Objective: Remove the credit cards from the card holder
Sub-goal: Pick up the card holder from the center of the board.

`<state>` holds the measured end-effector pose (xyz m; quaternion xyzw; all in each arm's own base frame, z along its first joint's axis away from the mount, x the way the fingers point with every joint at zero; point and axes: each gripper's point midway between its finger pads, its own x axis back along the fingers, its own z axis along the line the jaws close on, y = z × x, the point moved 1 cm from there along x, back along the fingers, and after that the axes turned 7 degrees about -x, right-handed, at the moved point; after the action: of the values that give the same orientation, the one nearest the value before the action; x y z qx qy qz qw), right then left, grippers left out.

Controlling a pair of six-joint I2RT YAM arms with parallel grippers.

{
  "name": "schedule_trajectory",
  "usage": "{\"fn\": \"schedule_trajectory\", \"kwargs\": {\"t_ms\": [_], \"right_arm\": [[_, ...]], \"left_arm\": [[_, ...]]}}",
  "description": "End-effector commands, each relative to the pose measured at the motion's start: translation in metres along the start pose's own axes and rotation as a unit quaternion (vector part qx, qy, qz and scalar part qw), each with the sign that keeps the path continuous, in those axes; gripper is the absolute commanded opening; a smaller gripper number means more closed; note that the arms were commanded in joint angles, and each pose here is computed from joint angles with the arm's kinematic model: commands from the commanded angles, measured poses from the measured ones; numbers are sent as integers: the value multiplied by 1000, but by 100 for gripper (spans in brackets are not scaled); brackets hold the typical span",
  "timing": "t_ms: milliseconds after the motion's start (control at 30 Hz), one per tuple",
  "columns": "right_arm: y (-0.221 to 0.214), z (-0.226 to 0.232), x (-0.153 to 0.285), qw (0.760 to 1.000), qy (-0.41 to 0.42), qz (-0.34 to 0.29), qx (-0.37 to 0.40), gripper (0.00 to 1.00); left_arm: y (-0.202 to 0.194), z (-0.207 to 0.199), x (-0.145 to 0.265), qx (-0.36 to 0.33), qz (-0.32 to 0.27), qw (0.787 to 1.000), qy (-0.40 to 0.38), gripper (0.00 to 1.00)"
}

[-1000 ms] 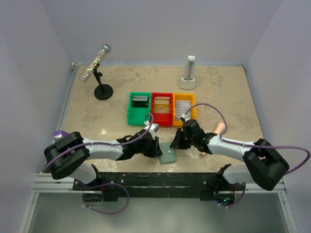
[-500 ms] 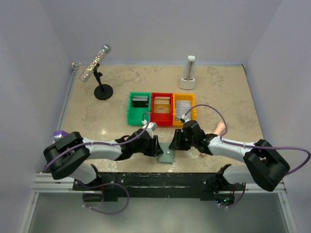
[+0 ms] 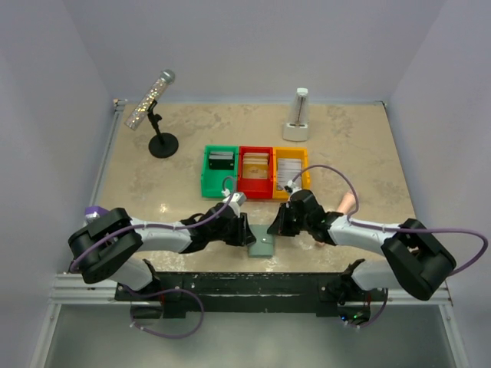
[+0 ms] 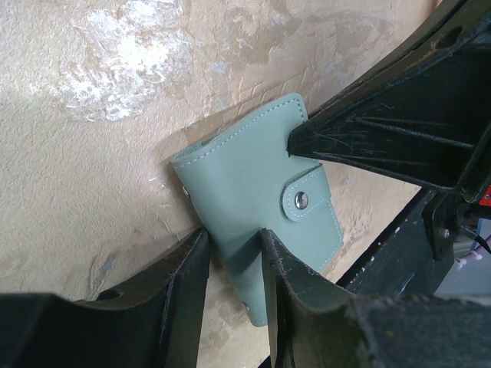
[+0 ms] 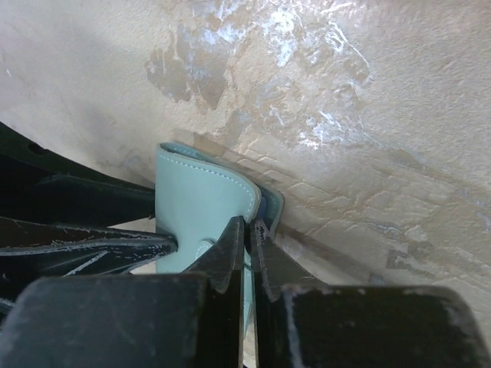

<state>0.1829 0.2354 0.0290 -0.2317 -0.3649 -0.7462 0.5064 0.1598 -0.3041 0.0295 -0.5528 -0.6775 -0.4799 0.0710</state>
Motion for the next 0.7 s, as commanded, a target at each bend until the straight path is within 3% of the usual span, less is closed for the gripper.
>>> {"fn": "schedule_trajectory", "kwargs": {"t_ms": [0, 467, 667], "right_arm": [[-35, -21, -1, 998, -24, 59, 1, 0], [-35, -14, 22, 999, -1, 43, 14, 0], [-31, 3, 38, 999, 32, 35, 22, 0]], "left_arm": [[-8, 9, -2, 2, 6, 1000, 11, 38], [-4, 22, 26, 30, -46, 998, -6, 45], [4, -4, 42, 21, -93, 990, -102, 55]]}}
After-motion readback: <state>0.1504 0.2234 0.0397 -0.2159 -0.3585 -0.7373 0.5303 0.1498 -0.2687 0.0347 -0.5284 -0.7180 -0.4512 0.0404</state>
